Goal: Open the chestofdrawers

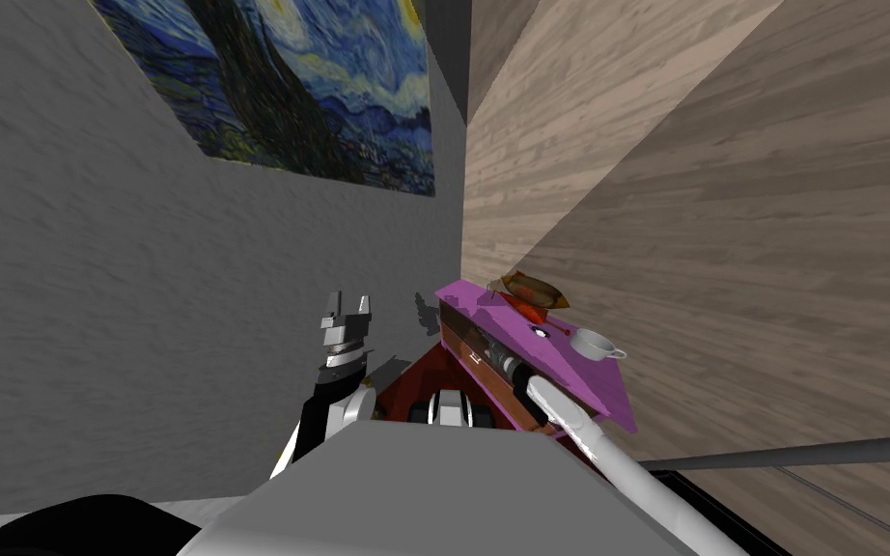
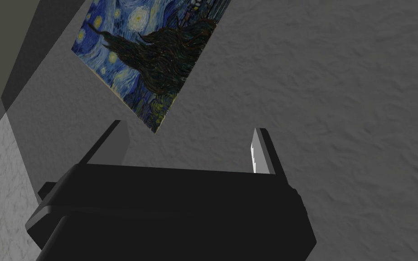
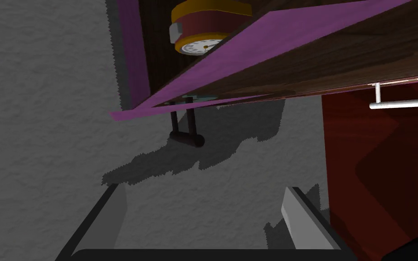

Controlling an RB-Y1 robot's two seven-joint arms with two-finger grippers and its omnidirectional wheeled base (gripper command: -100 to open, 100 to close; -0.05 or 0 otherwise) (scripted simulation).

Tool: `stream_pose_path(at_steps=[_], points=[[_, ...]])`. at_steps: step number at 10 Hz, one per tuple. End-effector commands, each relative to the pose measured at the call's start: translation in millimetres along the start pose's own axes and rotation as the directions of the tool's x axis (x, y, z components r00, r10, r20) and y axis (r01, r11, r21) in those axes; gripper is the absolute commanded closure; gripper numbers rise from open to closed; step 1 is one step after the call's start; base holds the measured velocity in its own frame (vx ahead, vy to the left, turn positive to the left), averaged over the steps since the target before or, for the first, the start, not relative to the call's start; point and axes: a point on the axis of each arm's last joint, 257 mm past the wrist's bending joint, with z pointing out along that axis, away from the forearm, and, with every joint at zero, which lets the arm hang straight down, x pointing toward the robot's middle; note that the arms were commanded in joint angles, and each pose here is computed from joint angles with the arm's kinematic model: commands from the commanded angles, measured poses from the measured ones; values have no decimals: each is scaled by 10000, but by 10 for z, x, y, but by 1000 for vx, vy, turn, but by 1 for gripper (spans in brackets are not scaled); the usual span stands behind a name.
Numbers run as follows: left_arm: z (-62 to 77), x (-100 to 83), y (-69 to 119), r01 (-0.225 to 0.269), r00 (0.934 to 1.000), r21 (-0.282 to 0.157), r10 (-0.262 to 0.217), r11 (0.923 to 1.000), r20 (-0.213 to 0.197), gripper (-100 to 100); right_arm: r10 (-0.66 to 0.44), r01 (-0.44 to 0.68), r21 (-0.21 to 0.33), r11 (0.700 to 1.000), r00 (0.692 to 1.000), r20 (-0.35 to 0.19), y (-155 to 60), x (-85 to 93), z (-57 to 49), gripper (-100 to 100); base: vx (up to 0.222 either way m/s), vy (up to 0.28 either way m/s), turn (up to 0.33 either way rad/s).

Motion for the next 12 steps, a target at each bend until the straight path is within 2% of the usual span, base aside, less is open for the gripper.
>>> stream_pose_path(at_steps=[1, 3, 4, 5, 7, 8, 12], points=[[0, 0, 0, 0, 10000, 0, 0, 10000, 0, 0, -1160, 1156, -215, 9931, 9930, -199, 73, 123, -10, -100, 38, 35, 6], [0, 0, 0, 0, 10000, 0, 0, 10000, 0, 0, -2204, 2189, -438, 9748, 9749, -311, 133, 240, -22, -100, 33, 29, 12], [0, 0, 0, 0, 10000, 0, 0, 10000, 0, 0, -2885, 2862, -585, 9564, 9568, -362, 167, 320, -35, -100, 44, 37, 14], [0, 0, 0, 0, 10000, 0, 0, 10000, 0, 0, -3172, 3144, -647, 9471, 9476, -378, 179, 355, -41, -100, 41, 35, 12], [0, 0, 0, 0, 10000, 1, 0, 10000, -1, 0, -2965, 2940, -603, 9539, 9543, -384, 167, 342, -39, -100, 8, 7, 0], [0, 0, 0, 0, 10000, 0, 0, 10000, -1, 0, -2958, 2932, -601, 9541, 9545, -384, 166, 341, -38, 100, 0, 0, 0], [1, 1, 0, 3, 10000, 2, -3, 10000, 1, 0, -3012, 2994, -575, 9524, 9532, -261, 145, 317, -65, 100, -88, 114, -37]])
